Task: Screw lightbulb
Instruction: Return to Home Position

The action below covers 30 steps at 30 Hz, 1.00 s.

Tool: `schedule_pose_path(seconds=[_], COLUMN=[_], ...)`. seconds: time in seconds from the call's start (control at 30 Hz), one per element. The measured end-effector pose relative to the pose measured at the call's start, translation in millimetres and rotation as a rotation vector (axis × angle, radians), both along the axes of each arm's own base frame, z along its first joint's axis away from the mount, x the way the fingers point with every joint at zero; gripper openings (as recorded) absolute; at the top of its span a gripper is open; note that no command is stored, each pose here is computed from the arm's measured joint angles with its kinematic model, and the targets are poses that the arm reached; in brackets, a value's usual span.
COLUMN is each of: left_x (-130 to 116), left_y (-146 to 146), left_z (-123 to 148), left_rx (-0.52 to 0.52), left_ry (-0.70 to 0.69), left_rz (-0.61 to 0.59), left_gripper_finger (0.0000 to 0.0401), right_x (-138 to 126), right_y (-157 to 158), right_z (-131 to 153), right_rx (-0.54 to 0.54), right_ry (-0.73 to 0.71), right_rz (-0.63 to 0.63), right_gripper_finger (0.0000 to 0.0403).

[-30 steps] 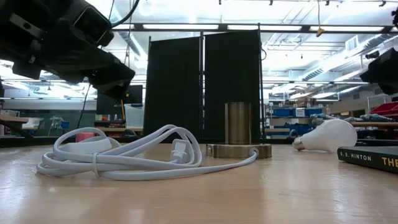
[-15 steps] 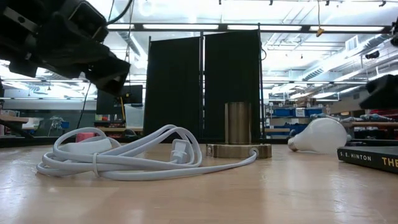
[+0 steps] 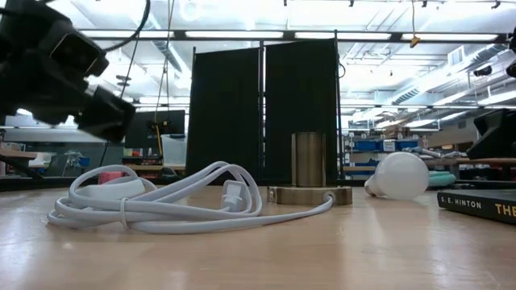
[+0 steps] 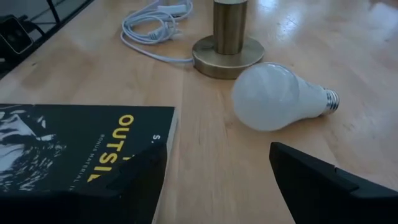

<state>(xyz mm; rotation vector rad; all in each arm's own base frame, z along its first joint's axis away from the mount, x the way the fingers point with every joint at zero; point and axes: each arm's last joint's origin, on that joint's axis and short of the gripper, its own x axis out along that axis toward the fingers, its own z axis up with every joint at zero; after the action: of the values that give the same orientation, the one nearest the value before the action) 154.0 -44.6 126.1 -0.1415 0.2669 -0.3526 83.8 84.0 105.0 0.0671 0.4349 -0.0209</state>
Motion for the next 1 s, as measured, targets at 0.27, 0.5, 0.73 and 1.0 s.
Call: schedule_pose_path(seconds=[0.27,0.5,0.73,1.0], left_x=[-13,-26,-37,-49], left_y=[3,7,10,13], left_z=[-3,8,20,24], left_rx=[0.032,0.022,-0.003,-0.010], left_ry=[0.117,0.083,-0.013,-0.043], left_rz=[0.001,0.001,0.001,0.011], left_gripper_finger=[0.0178,0.0178,0.0178,0.0178], right_x=[-1,0,3,6], right_y=[-1,-2,-6,-15], right_z=[-1,3,10,26], right_rx=[-0.009,0.020,0.087,0.220], right_ry=[0.012,-0.007,-0.057,-0.166], right_rz=[0.006,-0.005,-0.048,-0.118], right_gripper_finger=[0.0293,0.0294,0.0295,0.0293])
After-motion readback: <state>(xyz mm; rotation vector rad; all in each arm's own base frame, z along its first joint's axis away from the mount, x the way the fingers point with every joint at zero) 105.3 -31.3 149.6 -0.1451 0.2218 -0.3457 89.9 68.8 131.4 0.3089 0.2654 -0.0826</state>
